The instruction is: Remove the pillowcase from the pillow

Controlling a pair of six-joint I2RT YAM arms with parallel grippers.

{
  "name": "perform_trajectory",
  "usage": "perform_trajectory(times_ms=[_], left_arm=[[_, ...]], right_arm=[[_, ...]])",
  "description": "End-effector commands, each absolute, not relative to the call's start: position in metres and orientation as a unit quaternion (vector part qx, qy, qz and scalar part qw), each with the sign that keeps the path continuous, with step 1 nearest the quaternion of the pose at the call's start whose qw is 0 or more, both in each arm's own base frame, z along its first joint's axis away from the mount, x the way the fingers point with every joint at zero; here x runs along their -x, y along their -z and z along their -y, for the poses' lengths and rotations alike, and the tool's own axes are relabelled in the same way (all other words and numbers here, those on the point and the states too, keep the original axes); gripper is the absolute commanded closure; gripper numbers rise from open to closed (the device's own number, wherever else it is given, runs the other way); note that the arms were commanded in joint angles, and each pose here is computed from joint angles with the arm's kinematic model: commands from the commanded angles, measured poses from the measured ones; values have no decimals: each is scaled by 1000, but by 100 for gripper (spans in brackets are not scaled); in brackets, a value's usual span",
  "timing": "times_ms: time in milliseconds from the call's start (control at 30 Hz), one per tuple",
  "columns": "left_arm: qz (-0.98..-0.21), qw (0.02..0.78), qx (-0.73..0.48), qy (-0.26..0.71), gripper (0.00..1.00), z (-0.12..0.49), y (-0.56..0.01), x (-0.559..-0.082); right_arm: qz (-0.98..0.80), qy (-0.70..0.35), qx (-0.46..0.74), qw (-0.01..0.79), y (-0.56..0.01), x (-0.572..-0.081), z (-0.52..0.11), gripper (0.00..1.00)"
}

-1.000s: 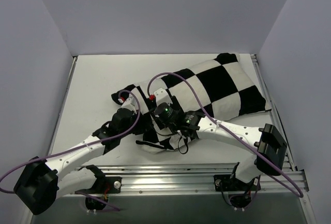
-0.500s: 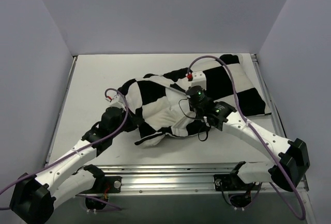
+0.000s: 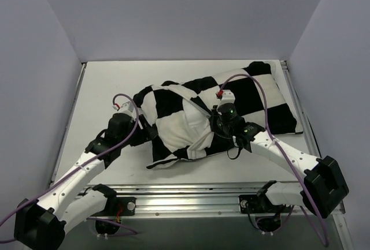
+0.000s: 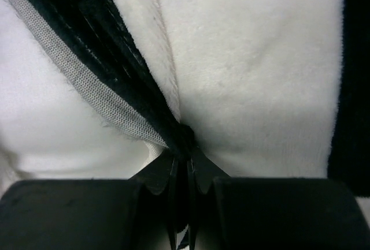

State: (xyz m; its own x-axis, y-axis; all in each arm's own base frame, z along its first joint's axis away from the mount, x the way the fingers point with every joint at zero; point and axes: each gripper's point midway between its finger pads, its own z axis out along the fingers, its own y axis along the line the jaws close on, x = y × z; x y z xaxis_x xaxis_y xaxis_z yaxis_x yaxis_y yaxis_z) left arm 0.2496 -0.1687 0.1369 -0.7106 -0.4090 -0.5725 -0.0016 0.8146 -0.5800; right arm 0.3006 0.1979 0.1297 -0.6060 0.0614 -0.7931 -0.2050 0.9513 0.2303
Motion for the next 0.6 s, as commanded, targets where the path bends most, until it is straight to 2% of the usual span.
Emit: perform_trajectory(times_ms=[0,67,200,300,500,533,567], left_arm=[[-863,407,89,286,24,174,-192,-260],[-859,433,94,258,4,171,-209,-266],[-846,475,80,229,3,191,-261,-273],[-857,473,57,194,3,216,-267,-286],[-878,463,27,115,0,258,-235,-315],[-877,468,30,105,1,260,-236,-320],[-883,460,23,91,7,266,-222,-323]], right_arm=[[-885,-189,36,424,-118,-298,-213,100],[-883,-193,37,426,-118,-298,-216,100],[-882,-194,36,428,-115,-298,-218,100],[-881,-197,34,429,-113,-297,-219,100],[-880,-198,37,430,-111,-296,-221,100],[-880,-198,37,430,-111,-295,-221,100],[-880,-197,37,430,-111,-295,-221,100]])
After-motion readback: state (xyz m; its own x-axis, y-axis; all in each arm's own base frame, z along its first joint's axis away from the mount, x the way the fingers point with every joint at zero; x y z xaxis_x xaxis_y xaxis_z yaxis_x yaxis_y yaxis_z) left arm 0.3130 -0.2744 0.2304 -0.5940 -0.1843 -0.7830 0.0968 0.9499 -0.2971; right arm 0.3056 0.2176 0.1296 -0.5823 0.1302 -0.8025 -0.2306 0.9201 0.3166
